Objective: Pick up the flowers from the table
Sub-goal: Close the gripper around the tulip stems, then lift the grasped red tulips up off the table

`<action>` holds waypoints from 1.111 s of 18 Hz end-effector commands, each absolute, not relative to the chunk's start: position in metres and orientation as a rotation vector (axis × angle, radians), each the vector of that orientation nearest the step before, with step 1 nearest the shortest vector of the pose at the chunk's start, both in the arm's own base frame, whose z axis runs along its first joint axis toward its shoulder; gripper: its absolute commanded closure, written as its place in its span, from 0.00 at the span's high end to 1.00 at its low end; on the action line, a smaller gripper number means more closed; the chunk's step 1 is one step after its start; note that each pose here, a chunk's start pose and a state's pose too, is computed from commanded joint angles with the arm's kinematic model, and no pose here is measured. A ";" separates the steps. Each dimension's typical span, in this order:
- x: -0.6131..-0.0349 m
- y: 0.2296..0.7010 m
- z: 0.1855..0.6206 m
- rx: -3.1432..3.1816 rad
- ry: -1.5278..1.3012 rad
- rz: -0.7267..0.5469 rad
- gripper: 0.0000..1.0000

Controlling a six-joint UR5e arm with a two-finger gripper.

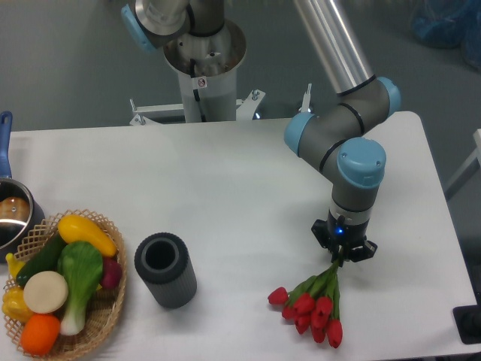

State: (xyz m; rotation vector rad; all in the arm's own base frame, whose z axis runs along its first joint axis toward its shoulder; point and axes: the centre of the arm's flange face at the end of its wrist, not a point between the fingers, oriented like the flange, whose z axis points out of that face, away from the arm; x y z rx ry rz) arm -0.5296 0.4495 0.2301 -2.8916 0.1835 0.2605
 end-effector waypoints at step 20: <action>-0.482 0.487 0.442 -2.273 0.191 0.180 0.22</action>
